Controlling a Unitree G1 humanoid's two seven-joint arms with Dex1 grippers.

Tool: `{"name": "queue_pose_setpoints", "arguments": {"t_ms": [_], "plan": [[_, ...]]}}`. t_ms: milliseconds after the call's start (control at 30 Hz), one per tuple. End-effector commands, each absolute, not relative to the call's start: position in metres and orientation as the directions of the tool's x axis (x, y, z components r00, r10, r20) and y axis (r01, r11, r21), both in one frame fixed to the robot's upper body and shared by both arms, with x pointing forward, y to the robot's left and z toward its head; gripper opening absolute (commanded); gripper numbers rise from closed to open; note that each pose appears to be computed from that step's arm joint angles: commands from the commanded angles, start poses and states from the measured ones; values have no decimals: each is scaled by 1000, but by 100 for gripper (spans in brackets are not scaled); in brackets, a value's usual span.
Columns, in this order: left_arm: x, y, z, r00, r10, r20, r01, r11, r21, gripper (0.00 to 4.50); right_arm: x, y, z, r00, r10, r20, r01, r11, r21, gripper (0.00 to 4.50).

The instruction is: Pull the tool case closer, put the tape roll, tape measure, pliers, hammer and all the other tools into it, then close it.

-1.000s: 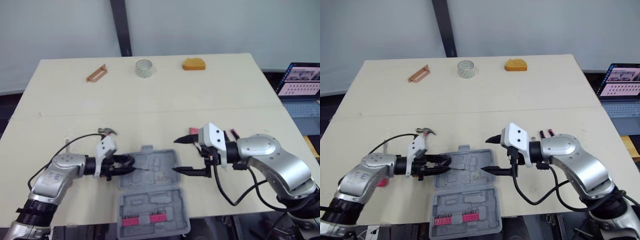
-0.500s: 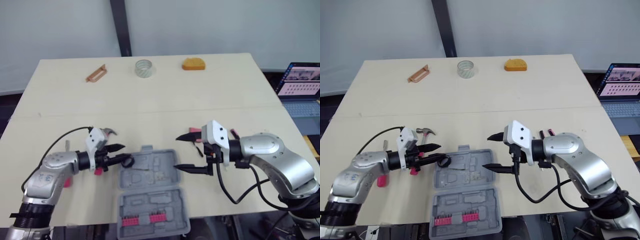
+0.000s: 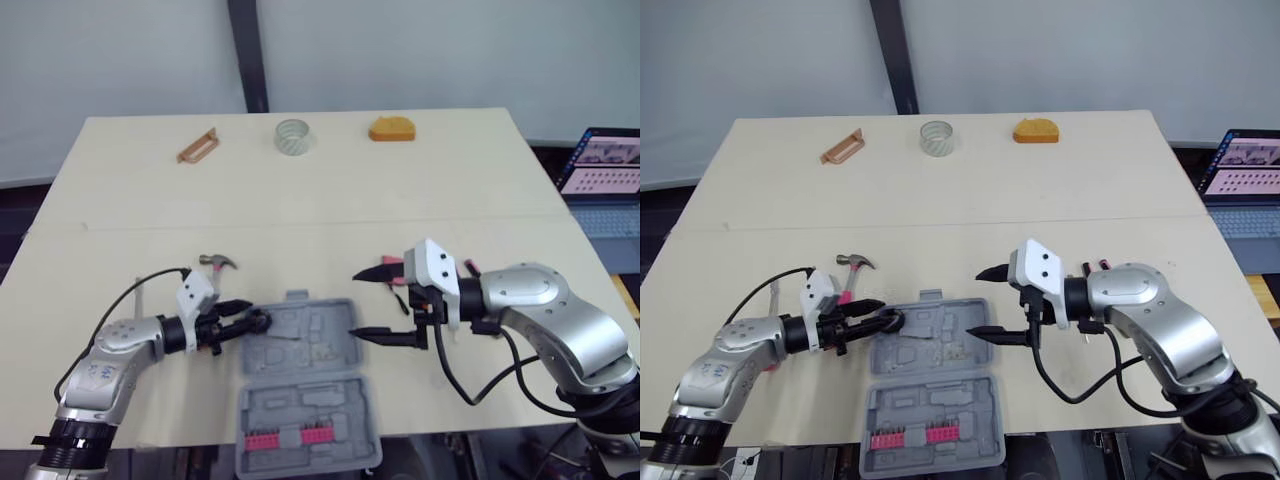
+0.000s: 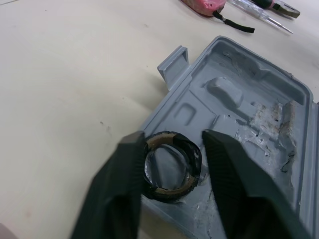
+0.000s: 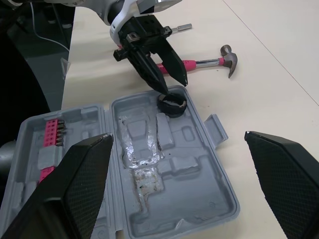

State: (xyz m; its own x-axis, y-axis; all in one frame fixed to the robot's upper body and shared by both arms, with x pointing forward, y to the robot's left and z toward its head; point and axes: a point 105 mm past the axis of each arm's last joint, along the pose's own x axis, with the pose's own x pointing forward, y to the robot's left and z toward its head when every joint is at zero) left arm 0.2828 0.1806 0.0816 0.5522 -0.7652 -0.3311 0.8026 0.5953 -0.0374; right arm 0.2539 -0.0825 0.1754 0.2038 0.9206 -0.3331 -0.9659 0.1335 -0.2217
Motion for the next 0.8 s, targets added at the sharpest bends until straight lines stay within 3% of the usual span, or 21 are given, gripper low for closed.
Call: {"name": "queue_pose_setpoints", "arguments": {"t_ms": [33,800], "plan": [[283,183,84,563,-762,-320,798,602,-28,165,252,-81,185,198,928,-316,-957,114,-265,450],[291,170,70,564,-767,-307,805,593,-4,165,251,-81,185,200,927,-318,-958,117,-262,450]]}}
